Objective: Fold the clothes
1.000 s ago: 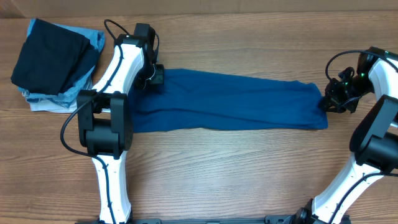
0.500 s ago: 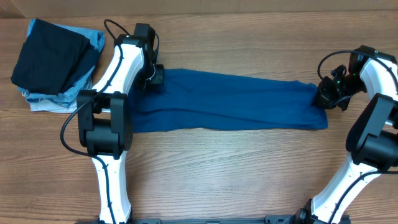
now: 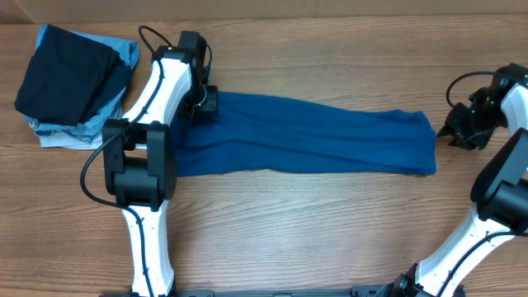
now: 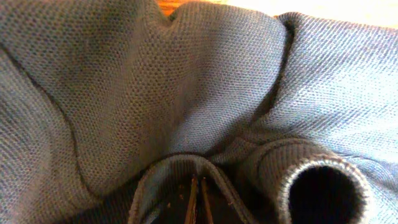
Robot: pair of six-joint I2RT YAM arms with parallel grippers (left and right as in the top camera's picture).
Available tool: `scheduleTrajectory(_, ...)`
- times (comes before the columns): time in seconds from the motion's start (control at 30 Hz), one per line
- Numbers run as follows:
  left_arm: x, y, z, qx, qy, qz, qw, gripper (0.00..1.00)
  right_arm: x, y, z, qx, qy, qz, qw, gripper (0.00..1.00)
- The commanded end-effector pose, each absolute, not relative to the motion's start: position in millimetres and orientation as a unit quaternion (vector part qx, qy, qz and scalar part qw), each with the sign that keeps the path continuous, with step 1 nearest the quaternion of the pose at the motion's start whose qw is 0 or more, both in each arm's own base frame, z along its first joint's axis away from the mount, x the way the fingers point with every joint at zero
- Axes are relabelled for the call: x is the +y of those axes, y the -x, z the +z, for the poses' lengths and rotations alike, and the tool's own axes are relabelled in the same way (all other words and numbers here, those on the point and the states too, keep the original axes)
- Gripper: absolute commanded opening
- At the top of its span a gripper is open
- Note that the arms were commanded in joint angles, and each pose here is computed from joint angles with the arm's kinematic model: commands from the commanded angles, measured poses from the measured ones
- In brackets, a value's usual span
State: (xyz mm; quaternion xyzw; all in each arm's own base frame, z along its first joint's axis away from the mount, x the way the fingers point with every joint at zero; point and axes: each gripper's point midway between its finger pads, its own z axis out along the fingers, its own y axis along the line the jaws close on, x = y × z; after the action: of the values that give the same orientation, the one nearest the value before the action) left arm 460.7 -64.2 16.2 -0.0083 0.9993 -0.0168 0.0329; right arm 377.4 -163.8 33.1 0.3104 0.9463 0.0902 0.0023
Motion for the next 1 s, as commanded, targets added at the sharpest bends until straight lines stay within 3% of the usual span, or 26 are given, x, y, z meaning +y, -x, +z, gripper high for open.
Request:
scheduleTrajectory(0.0, -54.1, -448.1, -3.0, 1.000, 0.001, 0.005, 0.005, 0.08, -160.4, -399.9, 94.1, 0.949, -0.294, 0.102, 0.047, 0.39)
scheduleTrajectory(0.07, -54.9, -452.5, 0.8, 1.000, 0.001, 0.003, 0.012, 0.08, -128.4, -393.7, 105.5, 0.952, -0.277, 0.131, 0.013, 0.28)
scheduleTrajectory(0.13, -55.8, -456.5, 4.6, 1.000, 0.001, 0.001, 0.019, 0.08, -105.7, -386.1, 101.0, 0.956, -0.261, 0.135, -0.019, 0.05)
scheduleTrajectory(0.17, -55.9, -457.4, 5.1, 1.000, 0.001, 0.001, 0.020, 0.09, -95.8, -383.0, 97.1, 0.955, -0.261, 0.133, -0.034, 0.04)
scheduleTrajectory(0.23, -55.8, -457.1, 5.0, 1.000, 0.001, 0.001, 0.020, 0.09, -94.4, -369.7, 85.5, 0.947, -0.295, 0.106, -0.066, 0.17)
scheduleTrajectory(0.47, -56.1, -462.9, 5.3, 1.000, 0.001, 0.000, 0.031, 0.11, -104.7, -334.8, 45.2, 0.935, -0.327, 0.075, -0.118, 0.28)
scheduleTrajectory(0.53, -55.8, -463.0, 5.3, 1.000, 0.001, 0.001, 0.032, 0.11, -104.3, -335.0, 39.7, 0.936, -0.323, 0.076, -0.115, 0.26)
scheduleTrajectory(0.57, -56.0, -462.9, 5.3, 1.000, 0.001, 0.001, 0.032, 0.11, -92.4, -341.1, 39.1, 0.941, -0.300, 0.115, -0.107, 0.13)
scheduleTrajectory(0.67, -56.1, -462.8, 5.3, 1.000, 0.001, 0.001, 0.031, 0.11, -85.9, -355.3, 49.9, 0.941, -0.294, 0.144, -0.084, 0.04)
scheduleTrajectory(0.8, -56.1, -462.6, 5.3, 1.000, 0.001, 0.001, 0.031, 0.10, -84.2, -360.6, 63.4, 0.941, -0.295, 0.151, -0.068, 0.04)
scheduleTrajectory(0.97, -55.9, -461.9, 5.3, 1.000, 0.001, 0.001, 0.029, 0.10, -68.2, -367.0, 46.4, 0.946, -0.275, 0.159, -0.058, 0.04)
